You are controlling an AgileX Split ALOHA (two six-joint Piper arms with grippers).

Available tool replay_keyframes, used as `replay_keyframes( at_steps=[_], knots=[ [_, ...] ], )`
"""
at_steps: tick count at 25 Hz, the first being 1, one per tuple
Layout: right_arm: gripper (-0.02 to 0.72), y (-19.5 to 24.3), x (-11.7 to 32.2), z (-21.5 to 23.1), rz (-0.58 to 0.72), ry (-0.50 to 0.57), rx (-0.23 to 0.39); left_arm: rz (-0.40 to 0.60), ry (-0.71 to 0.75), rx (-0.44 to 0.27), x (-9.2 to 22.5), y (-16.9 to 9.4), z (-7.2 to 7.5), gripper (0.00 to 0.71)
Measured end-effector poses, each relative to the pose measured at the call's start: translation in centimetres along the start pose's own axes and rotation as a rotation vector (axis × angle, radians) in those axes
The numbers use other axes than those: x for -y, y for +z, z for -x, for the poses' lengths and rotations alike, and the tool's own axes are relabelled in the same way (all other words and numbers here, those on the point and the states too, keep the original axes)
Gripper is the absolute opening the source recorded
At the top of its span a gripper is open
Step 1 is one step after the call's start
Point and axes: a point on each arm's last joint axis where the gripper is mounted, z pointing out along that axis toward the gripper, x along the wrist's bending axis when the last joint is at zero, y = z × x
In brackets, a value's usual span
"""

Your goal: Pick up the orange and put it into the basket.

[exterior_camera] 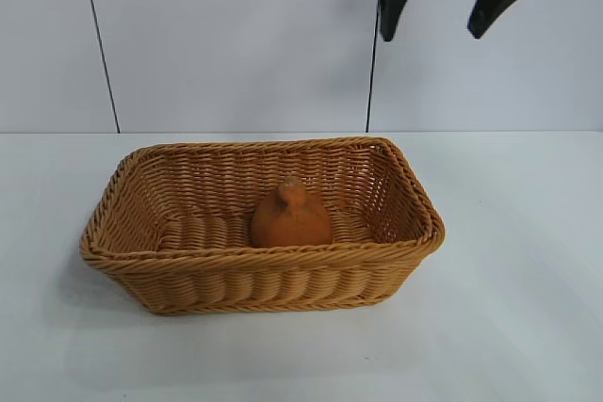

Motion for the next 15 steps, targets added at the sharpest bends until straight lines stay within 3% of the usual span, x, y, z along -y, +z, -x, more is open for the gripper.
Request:
replay_keyframes(
  at_steps=[7,15],
  knots=[
    [0.694,0.1,0.8,8.9,-0.010,0.173,0.077,0.000,0.000,0.000,0.0,0.0,0.0,0.672],
    [0.694,0.0,1.5,11.9,-0.008,0.269,0.051,0.000,0.000,0.000,0.0,0.0,0.0,0.672]
  ],
)
